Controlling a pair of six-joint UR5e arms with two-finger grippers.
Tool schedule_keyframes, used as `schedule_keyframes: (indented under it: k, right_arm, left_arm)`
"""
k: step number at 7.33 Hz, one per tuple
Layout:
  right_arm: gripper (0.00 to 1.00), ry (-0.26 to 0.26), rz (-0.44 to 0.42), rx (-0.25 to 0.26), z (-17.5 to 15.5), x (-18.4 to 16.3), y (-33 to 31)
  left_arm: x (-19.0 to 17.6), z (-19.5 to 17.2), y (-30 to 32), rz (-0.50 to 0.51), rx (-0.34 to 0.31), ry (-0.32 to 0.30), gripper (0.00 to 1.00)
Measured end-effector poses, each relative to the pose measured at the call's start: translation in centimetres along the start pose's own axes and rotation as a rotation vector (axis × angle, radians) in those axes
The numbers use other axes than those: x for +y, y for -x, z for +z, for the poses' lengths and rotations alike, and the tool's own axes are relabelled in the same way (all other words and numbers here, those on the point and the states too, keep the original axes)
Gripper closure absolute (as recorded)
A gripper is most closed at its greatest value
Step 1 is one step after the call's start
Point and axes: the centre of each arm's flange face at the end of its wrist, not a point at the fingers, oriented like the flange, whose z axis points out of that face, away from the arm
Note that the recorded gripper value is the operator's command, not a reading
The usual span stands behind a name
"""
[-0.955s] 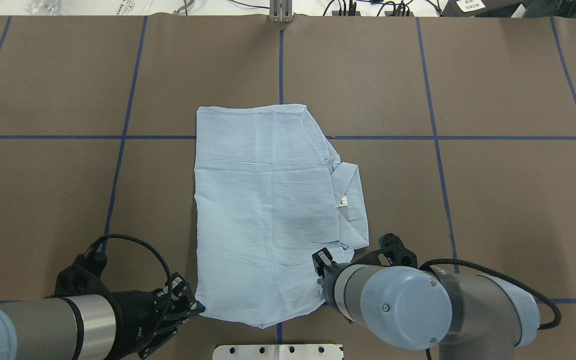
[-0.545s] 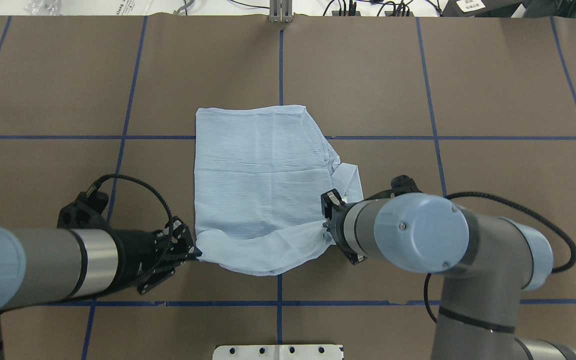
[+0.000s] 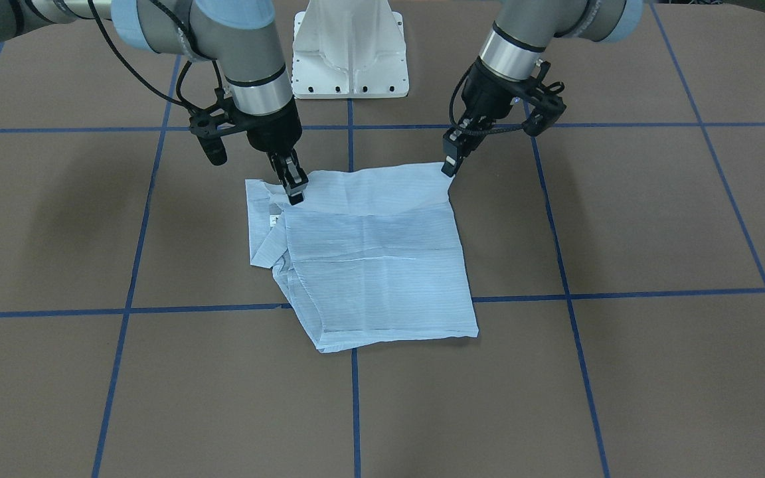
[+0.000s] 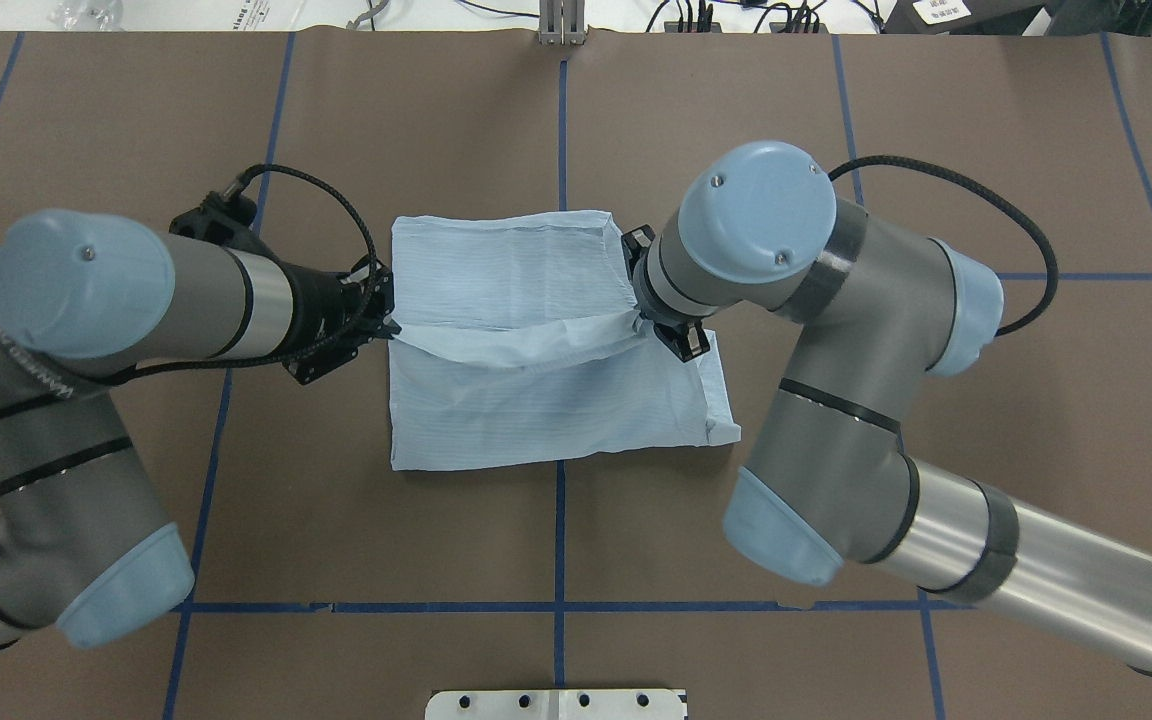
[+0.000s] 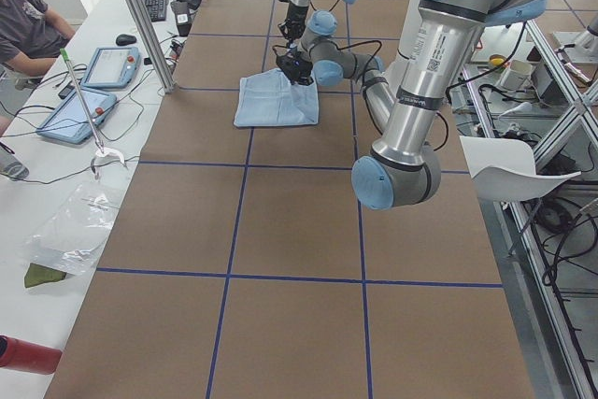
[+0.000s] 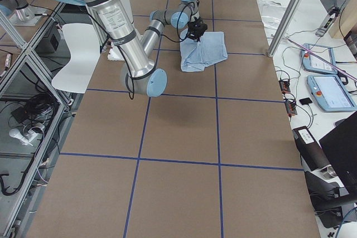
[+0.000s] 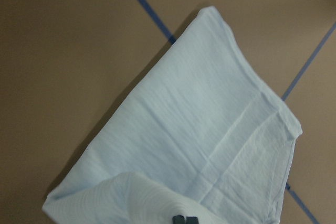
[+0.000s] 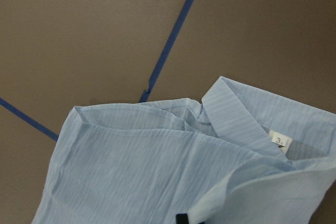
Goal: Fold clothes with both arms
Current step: 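Lift the near edge with both grippers and fold it over the far half, then release the shirt and raise both grippers away from the table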
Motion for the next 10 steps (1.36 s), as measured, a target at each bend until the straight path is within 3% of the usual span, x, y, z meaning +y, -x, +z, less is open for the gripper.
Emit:
schedule_keyframes:
  k: [2,5,6,7,8,10]
  right_arm:
    - [1.00,0.006,-0.003,0.009,3.5,-1.4,6.0]
    - [0.97,0.029,-0.014,0.020,8.1,-3.7,10.3]
    - [0.71,0.039,-0.022,0.012,9.7,-4.0,11.0]
    - [0.01,0.049,-0.031,-0.002,11.6,-4.6,11.5]
    - [0.00,0.050,-0.053,-0.015,13.2,-5.3,12.7]
    - [0.00,0.029,-0.119,-0.036,13.8,-7.5,15.6]
  left_arm:
    - [-4.9,3.0,-2.8,0.028,0.000,-0.069,1.00]
    - [-10.7,8.9,-4.4,0.050,0.026,-0.113,1.00]
    - [-11.7,10.3,-4.5,0.067,0.031,-0.119,0.86]
    - [-12.9,11.6,-4.3,0.086,0.037,-0.124,0.47]
    - [-14.6,12.7,-3.9,0.117,0.047,-0.134,0.00]
    - [-18.2,13.2,-3.6,0.192,0.062,-0.168,0.00]
